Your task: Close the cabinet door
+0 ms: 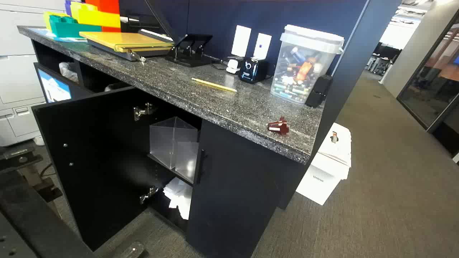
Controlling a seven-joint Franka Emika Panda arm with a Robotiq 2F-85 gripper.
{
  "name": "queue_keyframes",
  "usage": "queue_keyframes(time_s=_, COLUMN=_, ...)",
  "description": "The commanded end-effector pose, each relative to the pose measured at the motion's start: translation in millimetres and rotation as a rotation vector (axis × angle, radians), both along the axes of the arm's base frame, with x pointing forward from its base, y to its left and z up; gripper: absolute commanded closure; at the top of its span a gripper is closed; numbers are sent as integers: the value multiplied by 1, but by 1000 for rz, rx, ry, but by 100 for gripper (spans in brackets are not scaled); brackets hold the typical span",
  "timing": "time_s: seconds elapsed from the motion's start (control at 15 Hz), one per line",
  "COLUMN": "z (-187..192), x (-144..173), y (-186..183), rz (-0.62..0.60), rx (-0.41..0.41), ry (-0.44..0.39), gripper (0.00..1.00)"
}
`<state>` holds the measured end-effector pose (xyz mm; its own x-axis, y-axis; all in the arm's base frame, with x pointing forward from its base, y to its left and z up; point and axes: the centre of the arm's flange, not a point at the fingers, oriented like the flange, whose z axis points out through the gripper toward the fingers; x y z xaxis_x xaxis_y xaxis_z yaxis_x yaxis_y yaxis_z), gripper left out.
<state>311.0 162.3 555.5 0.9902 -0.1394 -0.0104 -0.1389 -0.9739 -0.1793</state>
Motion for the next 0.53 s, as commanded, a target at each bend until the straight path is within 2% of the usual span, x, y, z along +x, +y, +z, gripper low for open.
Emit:
queue_keyframes(time_s=0.0, z=0, x=0, y=0, rz=0, rx=0, ry=-1, gripper=0)
queue_keyframes(time_s=0.2, z=1, x=0, y=0, rz=0, rx=1, ry=-2, gripper=0)
queue_keyframes(time_s=0.47, z=-36, x=53, y=47, rz=-26, rx=-24, ry=3, gripper=0)
